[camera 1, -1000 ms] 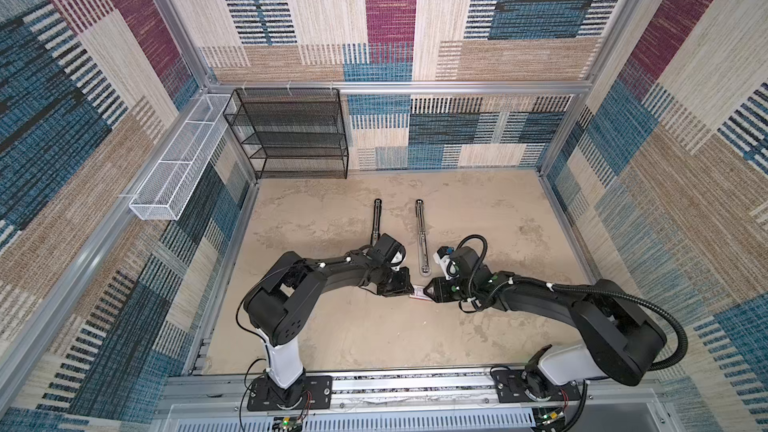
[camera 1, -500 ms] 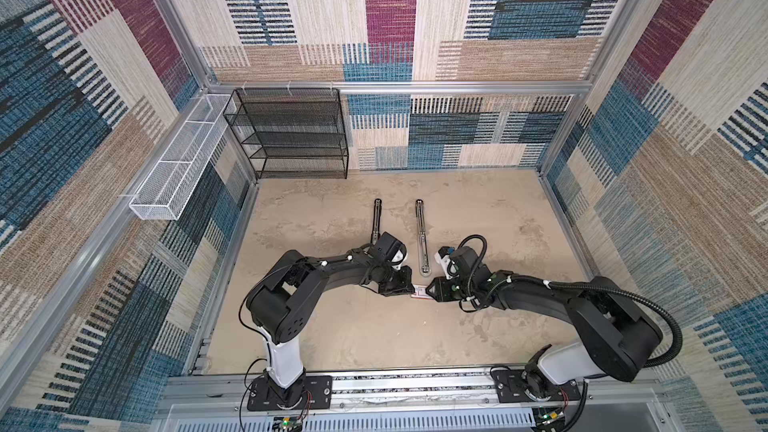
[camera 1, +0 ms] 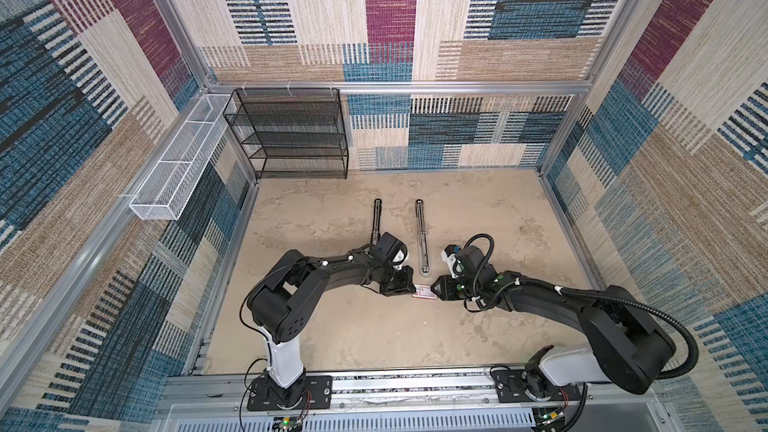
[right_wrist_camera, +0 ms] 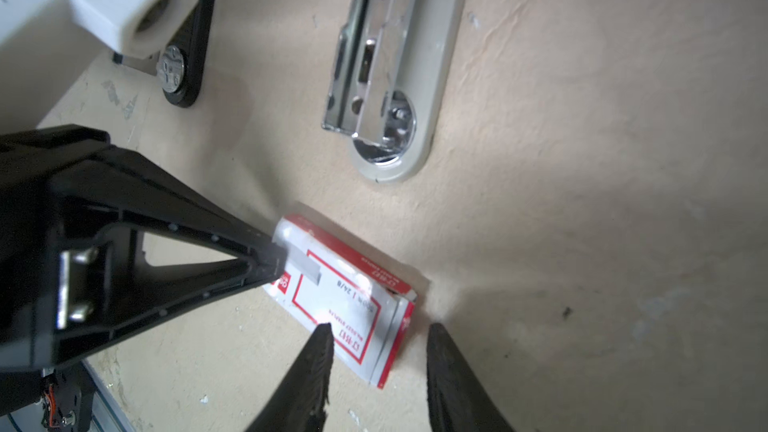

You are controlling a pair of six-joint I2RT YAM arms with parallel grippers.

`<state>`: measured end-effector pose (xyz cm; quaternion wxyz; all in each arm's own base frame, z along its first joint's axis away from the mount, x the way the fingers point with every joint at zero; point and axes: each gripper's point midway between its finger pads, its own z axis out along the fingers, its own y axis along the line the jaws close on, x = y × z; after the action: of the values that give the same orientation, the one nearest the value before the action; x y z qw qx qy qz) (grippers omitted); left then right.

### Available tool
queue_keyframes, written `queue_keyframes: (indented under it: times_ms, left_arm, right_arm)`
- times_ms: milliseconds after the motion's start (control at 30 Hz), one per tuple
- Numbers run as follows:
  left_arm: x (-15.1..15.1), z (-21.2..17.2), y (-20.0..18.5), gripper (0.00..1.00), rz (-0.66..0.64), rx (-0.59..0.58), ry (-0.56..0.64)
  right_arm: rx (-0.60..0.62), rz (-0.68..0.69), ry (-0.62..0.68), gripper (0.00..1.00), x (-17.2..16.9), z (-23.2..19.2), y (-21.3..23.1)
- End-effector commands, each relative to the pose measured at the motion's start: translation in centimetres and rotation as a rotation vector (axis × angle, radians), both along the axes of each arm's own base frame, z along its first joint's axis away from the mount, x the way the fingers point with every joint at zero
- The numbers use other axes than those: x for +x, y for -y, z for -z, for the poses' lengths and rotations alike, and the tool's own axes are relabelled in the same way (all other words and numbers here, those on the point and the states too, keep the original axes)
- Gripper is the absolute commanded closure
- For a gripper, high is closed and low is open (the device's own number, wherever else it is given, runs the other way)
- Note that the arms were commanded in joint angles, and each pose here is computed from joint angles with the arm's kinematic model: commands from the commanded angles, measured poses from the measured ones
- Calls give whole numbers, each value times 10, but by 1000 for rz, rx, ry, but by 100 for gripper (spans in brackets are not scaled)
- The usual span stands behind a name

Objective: Load the staples into the stapler

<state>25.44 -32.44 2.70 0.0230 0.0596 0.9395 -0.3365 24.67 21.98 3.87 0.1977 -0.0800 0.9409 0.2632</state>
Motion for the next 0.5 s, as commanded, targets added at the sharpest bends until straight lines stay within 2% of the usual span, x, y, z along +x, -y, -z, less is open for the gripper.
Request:
queue_keyframes:
  times_ms: [0,300,367,467]
  left_arm:
    - [-2,5,-6,100,-3,36,3]
    - [-2,3,-8,100,-8,36,12]
    - [-2,2,-9,100,-10,34,11]
    - [-1,1,-9,100,-12,36,16]
  right_arm:
    - [-8,-3,-1,62,-1,3,1]
    - [-40,5,-15,70,0,13,4]
    - [-51,9,-18,75,0,14,6]
    - [-74,21,-17,76,1,17,10]
